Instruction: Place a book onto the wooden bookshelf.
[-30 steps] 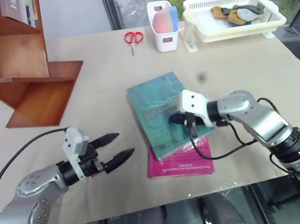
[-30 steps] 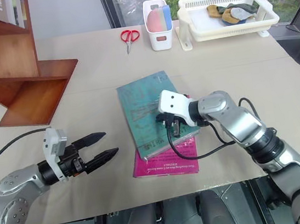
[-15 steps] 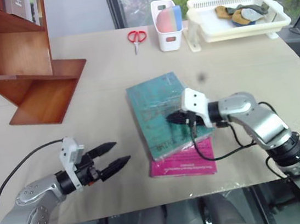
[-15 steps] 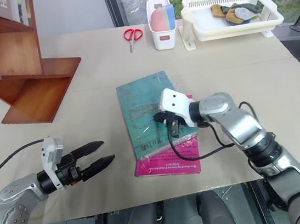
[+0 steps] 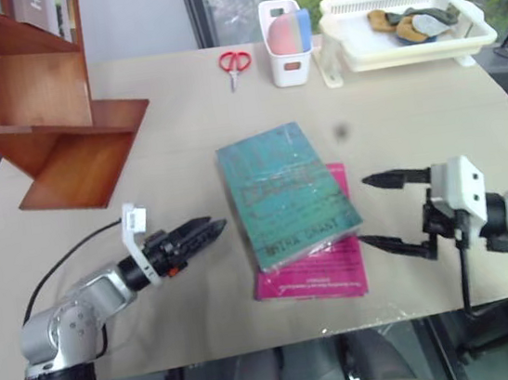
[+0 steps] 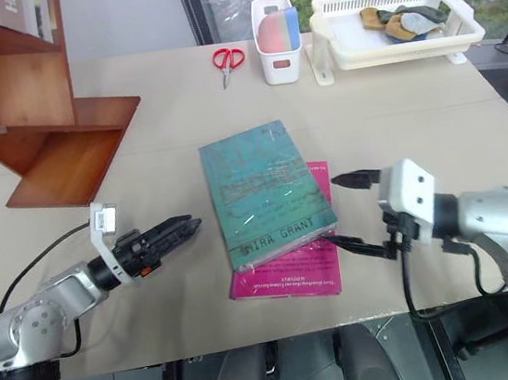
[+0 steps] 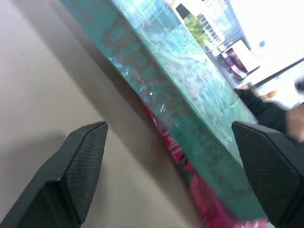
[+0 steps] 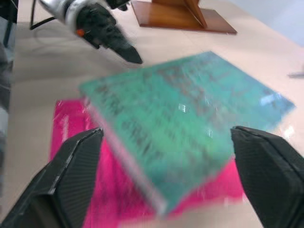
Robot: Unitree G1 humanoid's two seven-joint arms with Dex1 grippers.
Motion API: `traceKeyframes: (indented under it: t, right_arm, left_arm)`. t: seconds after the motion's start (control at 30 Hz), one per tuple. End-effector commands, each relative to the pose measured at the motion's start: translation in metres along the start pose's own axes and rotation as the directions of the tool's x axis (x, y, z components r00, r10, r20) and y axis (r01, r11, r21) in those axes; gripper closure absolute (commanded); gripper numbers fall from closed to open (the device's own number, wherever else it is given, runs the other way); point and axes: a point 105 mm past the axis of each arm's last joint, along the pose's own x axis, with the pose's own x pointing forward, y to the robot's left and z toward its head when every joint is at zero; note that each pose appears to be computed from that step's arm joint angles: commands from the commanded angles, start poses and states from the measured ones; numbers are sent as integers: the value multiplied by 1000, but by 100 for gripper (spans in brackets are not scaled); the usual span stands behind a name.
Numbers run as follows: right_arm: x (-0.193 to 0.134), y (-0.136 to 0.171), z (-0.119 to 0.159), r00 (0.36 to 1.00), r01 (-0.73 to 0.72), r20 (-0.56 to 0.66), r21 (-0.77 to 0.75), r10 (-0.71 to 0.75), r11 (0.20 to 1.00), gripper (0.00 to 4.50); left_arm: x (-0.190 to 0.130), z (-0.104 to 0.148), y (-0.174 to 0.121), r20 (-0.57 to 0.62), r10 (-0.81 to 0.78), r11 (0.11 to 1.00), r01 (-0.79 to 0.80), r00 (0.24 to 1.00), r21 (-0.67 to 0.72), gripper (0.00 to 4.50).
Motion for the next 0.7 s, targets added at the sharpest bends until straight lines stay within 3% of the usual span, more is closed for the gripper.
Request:
traceKeyframes:
  t: [0.03,0.4,0.7]
  right_arm:
    - [-8,2,23,996,69,65,-125,-62,990,5]
    - [-4,13,26,991,125,69,-142,-116,982,5]
    - [-2,14,25,990,133,56,-139,-127,981,0]
  left_arm:
    - [14,2,-4,-10,-48,988,46,999,-146,0]
    - [52,5,-1,-56,-87,926,60,995,-373,0]
    - [55,4,-10,-68,-147,887,101,987,-451,395]
